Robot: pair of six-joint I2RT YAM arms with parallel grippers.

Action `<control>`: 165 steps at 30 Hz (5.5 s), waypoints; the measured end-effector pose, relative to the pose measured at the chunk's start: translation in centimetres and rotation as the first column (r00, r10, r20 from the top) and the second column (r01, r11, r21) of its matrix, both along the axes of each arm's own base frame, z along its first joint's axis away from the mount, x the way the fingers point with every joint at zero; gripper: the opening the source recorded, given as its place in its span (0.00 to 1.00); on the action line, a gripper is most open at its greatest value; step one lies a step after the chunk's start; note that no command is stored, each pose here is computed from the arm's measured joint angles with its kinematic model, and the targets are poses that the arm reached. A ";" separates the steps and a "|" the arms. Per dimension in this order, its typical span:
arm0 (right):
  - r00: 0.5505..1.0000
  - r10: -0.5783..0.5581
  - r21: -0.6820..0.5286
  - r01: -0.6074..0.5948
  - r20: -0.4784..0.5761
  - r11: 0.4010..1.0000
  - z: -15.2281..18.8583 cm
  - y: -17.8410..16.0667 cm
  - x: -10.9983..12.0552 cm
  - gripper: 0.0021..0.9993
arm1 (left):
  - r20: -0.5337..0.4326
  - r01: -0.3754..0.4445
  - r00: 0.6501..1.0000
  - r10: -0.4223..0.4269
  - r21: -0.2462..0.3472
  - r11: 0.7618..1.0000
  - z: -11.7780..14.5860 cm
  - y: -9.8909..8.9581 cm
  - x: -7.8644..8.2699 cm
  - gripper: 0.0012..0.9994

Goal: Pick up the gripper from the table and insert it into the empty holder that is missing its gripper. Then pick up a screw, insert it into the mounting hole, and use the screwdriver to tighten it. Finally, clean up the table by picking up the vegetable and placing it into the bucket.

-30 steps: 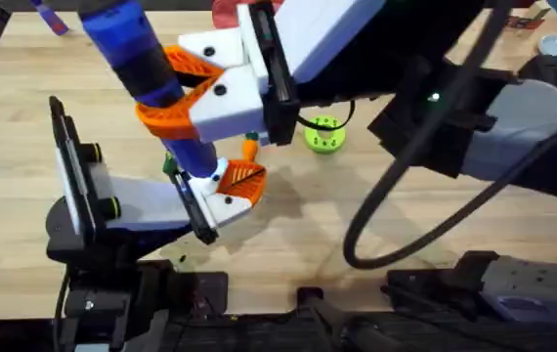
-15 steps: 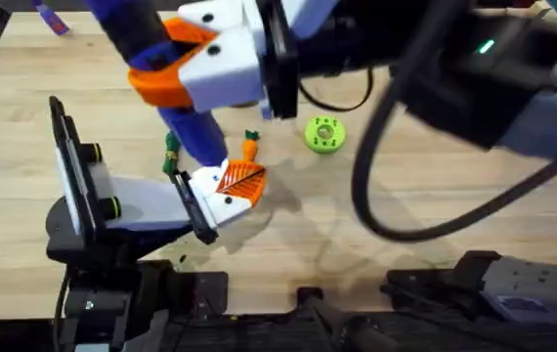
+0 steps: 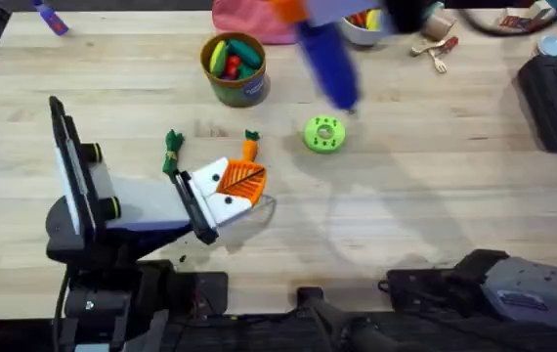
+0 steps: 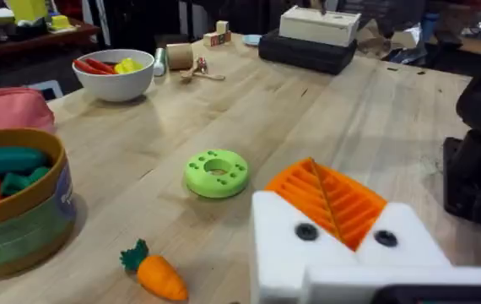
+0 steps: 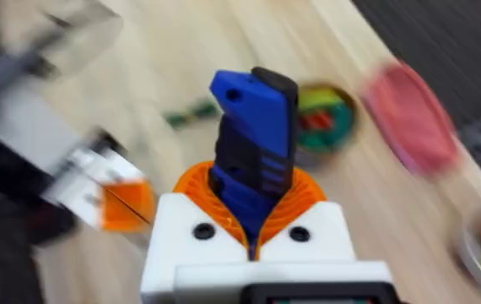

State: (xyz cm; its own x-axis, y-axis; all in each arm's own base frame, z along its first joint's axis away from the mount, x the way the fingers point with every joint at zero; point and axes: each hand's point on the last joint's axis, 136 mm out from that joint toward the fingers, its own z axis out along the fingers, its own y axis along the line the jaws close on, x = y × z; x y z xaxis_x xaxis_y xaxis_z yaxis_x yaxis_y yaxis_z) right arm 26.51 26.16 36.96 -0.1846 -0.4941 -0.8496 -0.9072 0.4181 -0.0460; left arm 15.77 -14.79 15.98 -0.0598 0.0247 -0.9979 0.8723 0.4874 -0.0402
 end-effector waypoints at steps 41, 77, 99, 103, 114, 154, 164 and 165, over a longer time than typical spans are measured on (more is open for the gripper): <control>0.982 -0.163 -0.866 -0.001 -0.095 0.499 -30.6 -22.2 8.5 0.02 | 0.000 0.000 1.000 0.000 0.000 1.000 0.0 0.0 0.0 0.01; 0.499 -0.866 -0.437 0.773 -0.030 0.461 -16.8 -21.8 10.1 0.99 | 0.004 -0.009 1.000 0.009 0.002 1.000 0.0 0.1 0.1 0.99; 0.244 -0.895 -0.106 0.947 -0.374 0.303 -7.1 -23.0 -4.9 0.97 | -0.107 -0.373 0.922 0.372 0.012 0.928 6.0 4.5 3.5 0.99; 0.247 -0.881 -0.146 0.933 -0.403 0.328 -9.3 -22.5 -5.7 0.98 | -0.213 -0.413 0.880 0.425 0.099 0.905 7.1 5.3 4.7 0.99; 0.268 -0.881 -0.228 0.899 -0.391 0.374 -13.4 -21.8 -4.3 0.99 | -0.479 -0.378 0.696 0.535 0.389 0.840 6.0 7.9 9.3 0.99; 0.266 -0.883 -0.256 0.889 -0.386 0.379 -14.0 -21.7 -3.9 0.99 | -0.481 -0.017 0.105 0.871 0.875 0.485 -12.4 1.3 11.5 0.93; 0.265 -0.884 -0.258 0.889 -0.386 0.379 -14.0 -21.7 -3.9 0.99 | -0.494 -0.037 0.092 0.865 0.866 0.498 -12.4 1.5 12.0 0.02; 0.265 -0.884 -0.258 0.889 -0.386 0.379 -14.0 -21.7 -3.9 0.99 | -0.495 -0.040 0.093 0.864 0.865 0.500 -12.4 1.4 12.1 0.02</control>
State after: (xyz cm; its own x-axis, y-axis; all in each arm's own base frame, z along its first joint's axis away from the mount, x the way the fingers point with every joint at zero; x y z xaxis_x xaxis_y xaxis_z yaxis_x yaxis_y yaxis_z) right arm 22.56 4.43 22.92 -0.8058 0.2095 -0.5538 0.1141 0.9727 0.2020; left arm 27.88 -13.38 3.56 -0.9993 0.0210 -0.0293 0.0214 0.9997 -0.0135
